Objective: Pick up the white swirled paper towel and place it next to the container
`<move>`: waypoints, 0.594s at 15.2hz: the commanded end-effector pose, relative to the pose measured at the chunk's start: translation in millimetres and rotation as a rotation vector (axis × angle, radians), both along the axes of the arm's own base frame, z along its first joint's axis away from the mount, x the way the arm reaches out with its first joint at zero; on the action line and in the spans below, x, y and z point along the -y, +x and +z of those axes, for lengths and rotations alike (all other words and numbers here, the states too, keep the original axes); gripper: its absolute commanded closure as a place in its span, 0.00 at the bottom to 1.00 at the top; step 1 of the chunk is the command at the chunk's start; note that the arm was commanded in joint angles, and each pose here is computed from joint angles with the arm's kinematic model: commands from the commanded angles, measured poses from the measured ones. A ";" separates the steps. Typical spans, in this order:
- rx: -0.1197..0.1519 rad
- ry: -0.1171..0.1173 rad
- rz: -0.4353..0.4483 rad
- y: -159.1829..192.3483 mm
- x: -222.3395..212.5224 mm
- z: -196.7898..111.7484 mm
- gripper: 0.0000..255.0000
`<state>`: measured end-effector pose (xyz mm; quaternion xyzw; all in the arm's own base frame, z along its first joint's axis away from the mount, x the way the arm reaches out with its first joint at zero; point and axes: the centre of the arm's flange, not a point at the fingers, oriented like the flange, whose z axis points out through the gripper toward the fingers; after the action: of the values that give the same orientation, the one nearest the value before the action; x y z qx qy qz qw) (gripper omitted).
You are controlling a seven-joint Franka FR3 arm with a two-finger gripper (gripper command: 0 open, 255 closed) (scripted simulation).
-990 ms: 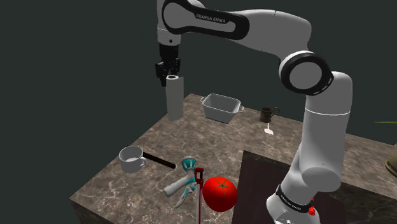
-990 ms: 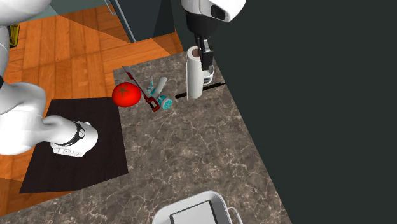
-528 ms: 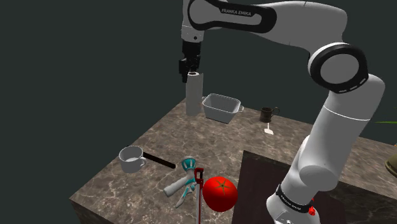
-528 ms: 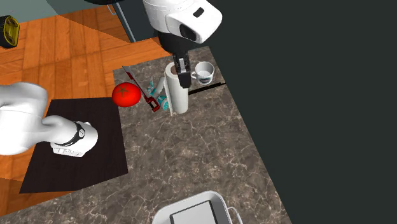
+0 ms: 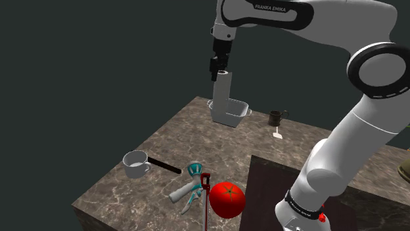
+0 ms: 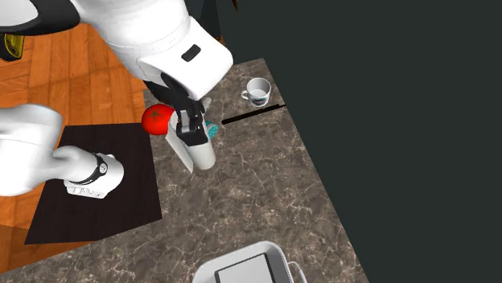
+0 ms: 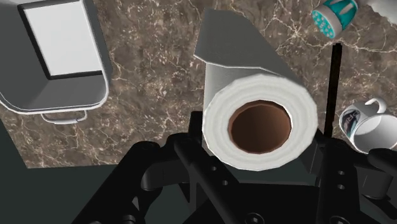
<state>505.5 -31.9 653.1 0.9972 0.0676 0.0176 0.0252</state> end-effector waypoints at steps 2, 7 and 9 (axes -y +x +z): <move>0.000 0.001 0.001 -27.3 29.7 6.5 1.00; 0.000 0.001 0.001 -67.9 80.2 19.0 1.00; 0.000 0.001 0.001 -84.1 100.4 24.0 1.00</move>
<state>434.9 -123.4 675.4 0.9972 0.0675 0.0177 0.0251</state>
